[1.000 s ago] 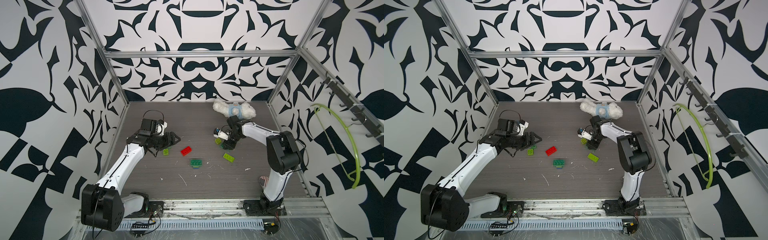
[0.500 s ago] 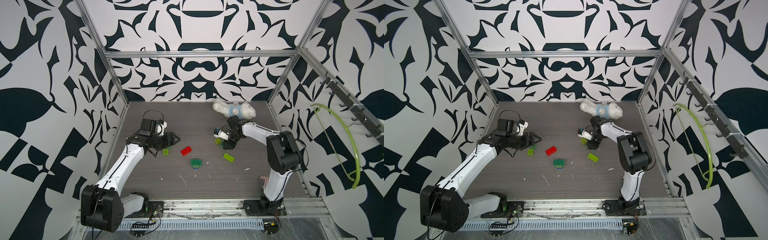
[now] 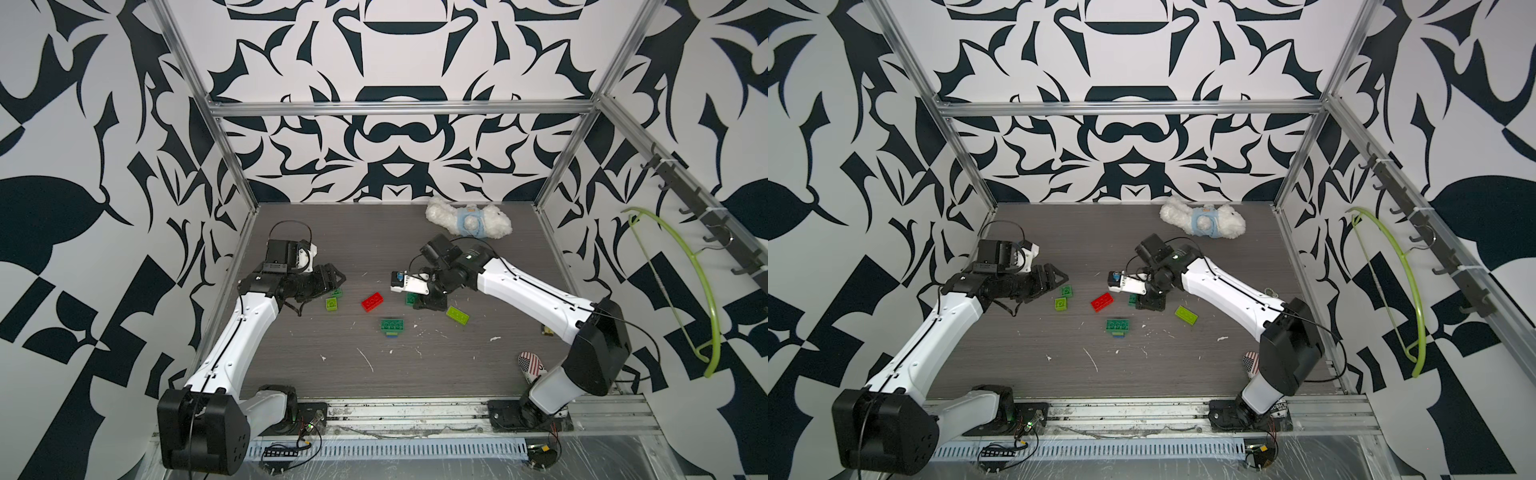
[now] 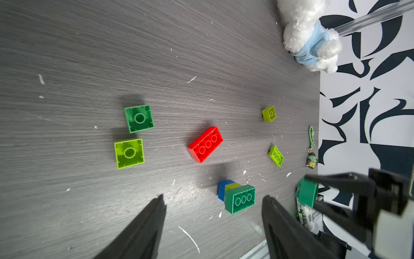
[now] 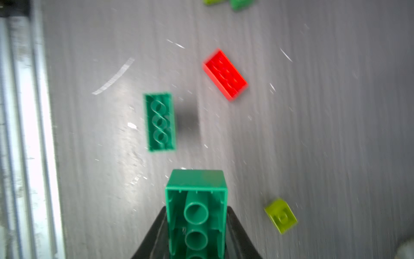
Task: Assemble a carrot with lego
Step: Pick up the lego brick from the center of the board, then assemble the lego brick with the lego brick.
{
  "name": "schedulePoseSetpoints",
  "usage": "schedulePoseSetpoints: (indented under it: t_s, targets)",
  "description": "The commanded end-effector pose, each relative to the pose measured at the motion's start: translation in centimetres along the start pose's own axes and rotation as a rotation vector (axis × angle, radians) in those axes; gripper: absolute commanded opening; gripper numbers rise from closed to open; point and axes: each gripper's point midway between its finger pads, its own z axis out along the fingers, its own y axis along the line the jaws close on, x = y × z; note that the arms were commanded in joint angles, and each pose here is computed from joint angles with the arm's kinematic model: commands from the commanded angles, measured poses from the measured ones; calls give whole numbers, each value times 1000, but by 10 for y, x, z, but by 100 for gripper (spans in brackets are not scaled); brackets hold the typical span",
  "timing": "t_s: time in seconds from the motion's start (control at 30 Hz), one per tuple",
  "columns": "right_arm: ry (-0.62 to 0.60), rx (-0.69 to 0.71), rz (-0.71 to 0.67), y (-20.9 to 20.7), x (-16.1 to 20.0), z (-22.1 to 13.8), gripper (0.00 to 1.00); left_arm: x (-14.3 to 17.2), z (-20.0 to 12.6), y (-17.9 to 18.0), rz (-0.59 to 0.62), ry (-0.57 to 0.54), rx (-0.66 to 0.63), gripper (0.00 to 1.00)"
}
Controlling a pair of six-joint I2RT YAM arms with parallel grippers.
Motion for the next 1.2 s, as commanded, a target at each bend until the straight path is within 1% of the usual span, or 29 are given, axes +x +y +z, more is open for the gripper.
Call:
schedulePoseSetpoints:
  t_s: [0.0, 0.2, 0.47, 0.6, 0.73, 1.17]
  targets:
    - [32, -25, -44, 9, -14, 3, 27, 7, -2, 11, 9, 9, -42, 75]
    - [78, -68, -86, 24, -28, 28, 27, 11, 3, 15, 0, 15, -43, 75]
    - [133, -67, -37, 30, -30, 52, 26, 12, 3, 17, -6, 10, -50, 75]
    - [128, -53, -23, 27, -33, 54, 26, 12, 2, 16, -3, 7, -49, 75]
    - [148, -45, -18, 24, -32, 57, 26, 11, 2, 15, -3, 8, -41, 75]
    - [177, -53, 12, 23, -30, 68, 26, 11, 2, 14, -1, 7, -36, 75]
